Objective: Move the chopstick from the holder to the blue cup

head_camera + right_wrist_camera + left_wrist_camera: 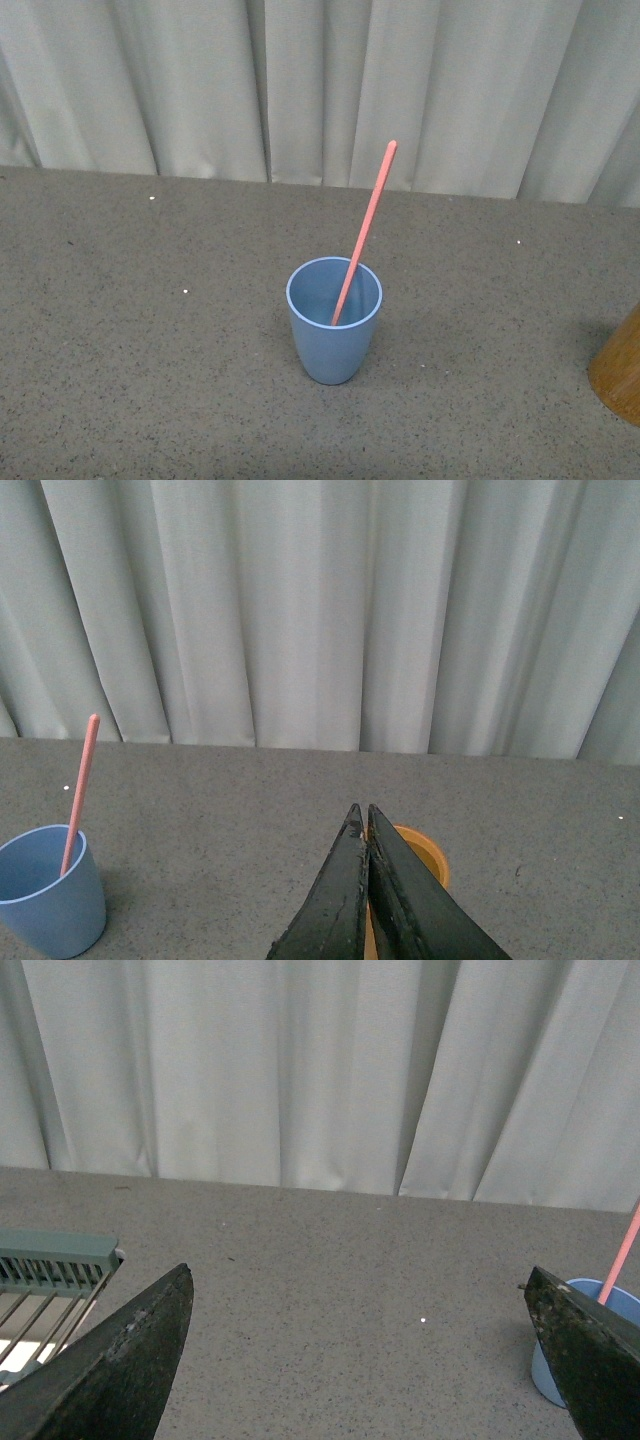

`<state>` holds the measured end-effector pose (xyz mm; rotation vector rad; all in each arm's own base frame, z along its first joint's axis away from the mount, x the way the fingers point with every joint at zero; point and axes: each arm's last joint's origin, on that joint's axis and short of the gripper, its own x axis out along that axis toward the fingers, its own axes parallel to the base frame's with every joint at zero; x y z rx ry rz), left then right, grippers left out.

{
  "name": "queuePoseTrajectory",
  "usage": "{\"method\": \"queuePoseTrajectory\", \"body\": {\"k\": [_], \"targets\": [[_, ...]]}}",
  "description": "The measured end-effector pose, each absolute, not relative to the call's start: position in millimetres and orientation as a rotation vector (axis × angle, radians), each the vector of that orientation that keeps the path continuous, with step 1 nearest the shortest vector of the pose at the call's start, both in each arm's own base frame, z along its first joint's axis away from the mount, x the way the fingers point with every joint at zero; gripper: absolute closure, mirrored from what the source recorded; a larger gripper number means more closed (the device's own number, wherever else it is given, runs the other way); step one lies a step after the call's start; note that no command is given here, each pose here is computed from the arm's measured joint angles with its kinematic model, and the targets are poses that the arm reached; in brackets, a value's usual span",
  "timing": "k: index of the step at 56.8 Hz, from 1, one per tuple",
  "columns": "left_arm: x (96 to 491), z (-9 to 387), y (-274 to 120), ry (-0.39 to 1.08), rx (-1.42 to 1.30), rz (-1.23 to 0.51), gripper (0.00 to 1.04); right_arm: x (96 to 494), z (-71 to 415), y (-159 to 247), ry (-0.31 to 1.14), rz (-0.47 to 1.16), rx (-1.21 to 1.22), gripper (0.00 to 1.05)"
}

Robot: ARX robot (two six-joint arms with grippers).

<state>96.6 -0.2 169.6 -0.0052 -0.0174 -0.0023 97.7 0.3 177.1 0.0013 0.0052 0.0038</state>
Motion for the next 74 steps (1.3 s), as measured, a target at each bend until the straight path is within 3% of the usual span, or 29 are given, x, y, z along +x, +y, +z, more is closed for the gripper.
{"method": "queuePoseTrajectory", "body": {"k": [35,49,62,65,74], "targets": [[97,170,0,-0.017,-0.005,-0.002,0.07,98,165,0,0.002,0.004,0.0,1.03],[97,170,0,-0.017,-0.005,-0.002,0.07,98,165,0,0.002,0.004,0.0,0.62],[97,170,0,-0.017,-0.005,-0.002,0.07,98,165,0,0.002,0.004,0.0,0.13],[97,170,0,-0.017,-0.005,-0.002,0.07,98,165,0,0.002,0.004,0.001,0.08],[97,170,0,-0.017,-0.005,-0.002,0.07,98,165,0,0.002,0.004,0.001,0.1]]}}
